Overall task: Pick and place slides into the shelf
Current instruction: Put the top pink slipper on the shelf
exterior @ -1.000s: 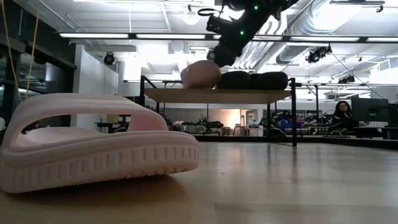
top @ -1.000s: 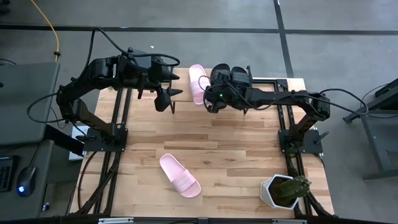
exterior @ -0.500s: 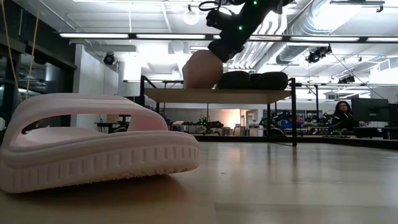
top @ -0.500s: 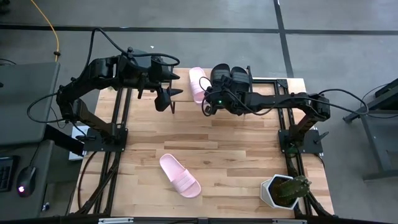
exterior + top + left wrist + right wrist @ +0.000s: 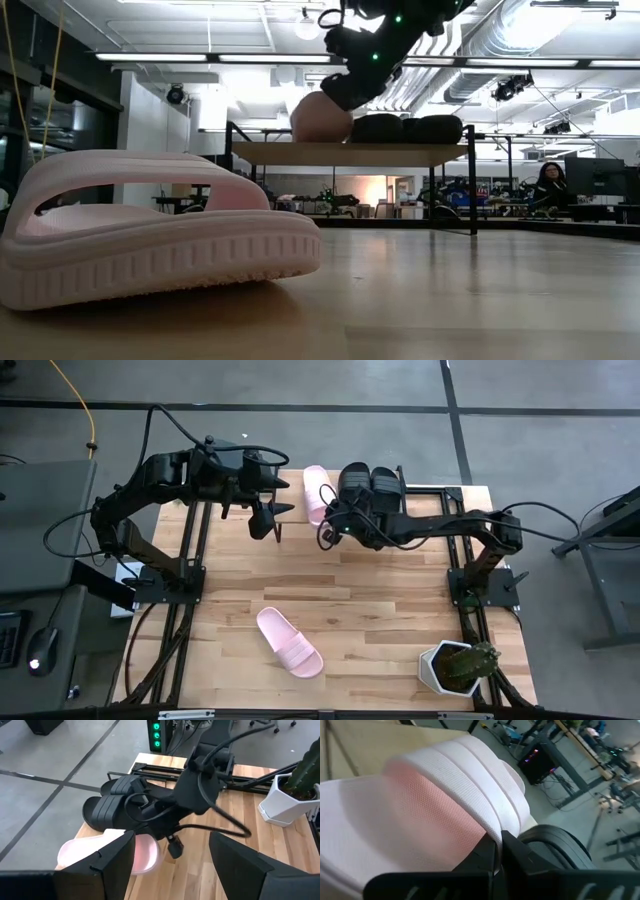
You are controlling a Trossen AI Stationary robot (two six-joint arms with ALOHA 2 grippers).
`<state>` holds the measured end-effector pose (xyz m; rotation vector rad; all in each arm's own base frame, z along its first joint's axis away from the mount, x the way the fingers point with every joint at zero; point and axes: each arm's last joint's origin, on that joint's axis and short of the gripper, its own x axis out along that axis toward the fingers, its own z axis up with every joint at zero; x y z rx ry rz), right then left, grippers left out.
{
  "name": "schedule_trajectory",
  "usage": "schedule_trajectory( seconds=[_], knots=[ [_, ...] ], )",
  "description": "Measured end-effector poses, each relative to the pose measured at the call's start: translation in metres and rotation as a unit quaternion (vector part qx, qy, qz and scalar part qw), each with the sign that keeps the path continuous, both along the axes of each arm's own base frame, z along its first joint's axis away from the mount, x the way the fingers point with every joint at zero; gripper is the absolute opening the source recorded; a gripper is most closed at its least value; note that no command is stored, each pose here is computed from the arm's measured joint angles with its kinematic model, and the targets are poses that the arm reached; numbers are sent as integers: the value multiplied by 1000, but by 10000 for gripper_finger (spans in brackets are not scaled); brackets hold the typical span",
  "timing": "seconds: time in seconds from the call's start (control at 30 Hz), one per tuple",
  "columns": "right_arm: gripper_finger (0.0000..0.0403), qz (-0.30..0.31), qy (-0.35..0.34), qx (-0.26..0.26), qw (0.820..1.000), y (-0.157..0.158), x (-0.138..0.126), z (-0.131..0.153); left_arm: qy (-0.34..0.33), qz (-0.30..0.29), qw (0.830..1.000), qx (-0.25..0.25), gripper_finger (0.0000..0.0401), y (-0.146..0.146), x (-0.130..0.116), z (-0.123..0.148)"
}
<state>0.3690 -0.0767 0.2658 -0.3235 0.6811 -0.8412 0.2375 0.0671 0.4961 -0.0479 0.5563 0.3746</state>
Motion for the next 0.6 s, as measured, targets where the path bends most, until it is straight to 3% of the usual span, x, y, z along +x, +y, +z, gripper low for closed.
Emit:
schedule_trajectory(
  seconds=[0.6],
  knots=[
    [0,-83,-8,-44,995,20,-1,-4,0,1,1000,-3,244,0,0,0]
  ],
)
